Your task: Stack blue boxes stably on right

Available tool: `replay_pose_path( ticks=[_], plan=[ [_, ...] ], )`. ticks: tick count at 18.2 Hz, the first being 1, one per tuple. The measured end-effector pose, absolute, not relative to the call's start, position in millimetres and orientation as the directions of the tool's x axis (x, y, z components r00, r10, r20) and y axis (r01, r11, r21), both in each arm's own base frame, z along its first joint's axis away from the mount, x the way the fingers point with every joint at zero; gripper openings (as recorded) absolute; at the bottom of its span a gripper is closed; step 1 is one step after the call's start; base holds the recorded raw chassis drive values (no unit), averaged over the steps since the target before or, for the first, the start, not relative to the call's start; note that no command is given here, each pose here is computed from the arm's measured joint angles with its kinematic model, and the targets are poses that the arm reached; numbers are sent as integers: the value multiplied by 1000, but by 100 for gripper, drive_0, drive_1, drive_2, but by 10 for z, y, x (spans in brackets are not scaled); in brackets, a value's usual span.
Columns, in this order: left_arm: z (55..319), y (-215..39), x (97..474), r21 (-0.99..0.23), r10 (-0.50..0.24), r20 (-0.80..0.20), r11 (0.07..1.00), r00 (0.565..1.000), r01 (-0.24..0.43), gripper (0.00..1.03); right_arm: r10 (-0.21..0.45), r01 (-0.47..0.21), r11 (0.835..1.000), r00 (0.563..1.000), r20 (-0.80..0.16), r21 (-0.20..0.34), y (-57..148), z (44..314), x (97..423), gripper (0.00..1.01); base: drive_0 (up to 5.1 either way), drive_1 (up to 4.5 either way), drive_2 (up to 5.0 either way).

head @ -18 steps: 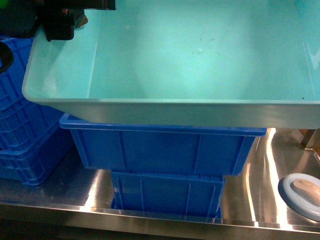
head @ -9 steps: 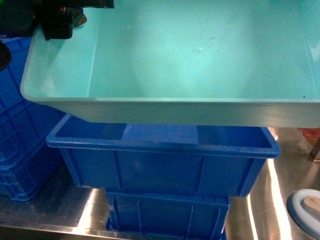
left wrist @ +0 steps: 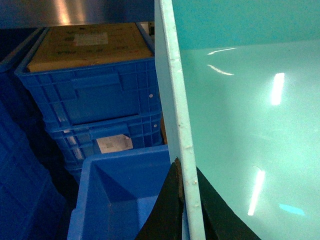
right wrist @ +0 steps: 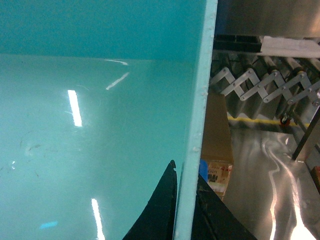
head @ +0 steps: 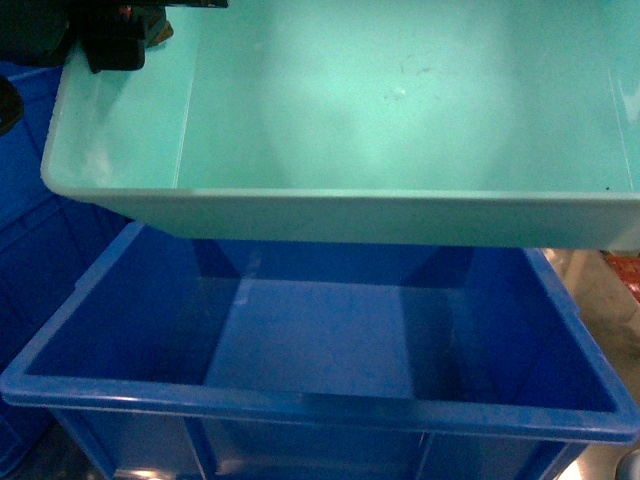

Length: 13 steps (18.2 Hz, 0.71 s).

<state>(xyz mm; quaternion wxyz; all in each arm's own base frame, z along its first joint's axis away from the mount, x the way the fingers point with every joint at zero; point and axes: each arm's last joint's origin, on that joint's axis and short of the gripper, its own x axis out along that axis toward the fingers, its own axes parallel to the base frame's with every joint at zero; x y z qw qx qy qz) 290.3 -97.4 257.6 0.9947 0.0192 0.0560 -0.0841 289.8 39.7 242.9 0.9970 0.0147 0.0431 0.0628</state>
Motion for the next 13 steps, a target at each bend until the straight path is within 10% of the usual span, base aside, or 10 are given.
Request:
replay_pose_path(
  ticks=[8, 13],
  plan=[
    [2542, -972, 2907, 33, -153, -134, 987, 979, 159, 2, 129, -126, 991, 986, -102, 36, 399, 2402, 2905, 7, 0, 0, 0],
    [2166, -683, 3220, 39, -98, -359, 992, 928, 120, 2, 179, -176, 984, 949, -260, 37, 691, 2005, 3246, 7, 0, 0, 0]
  ],
)
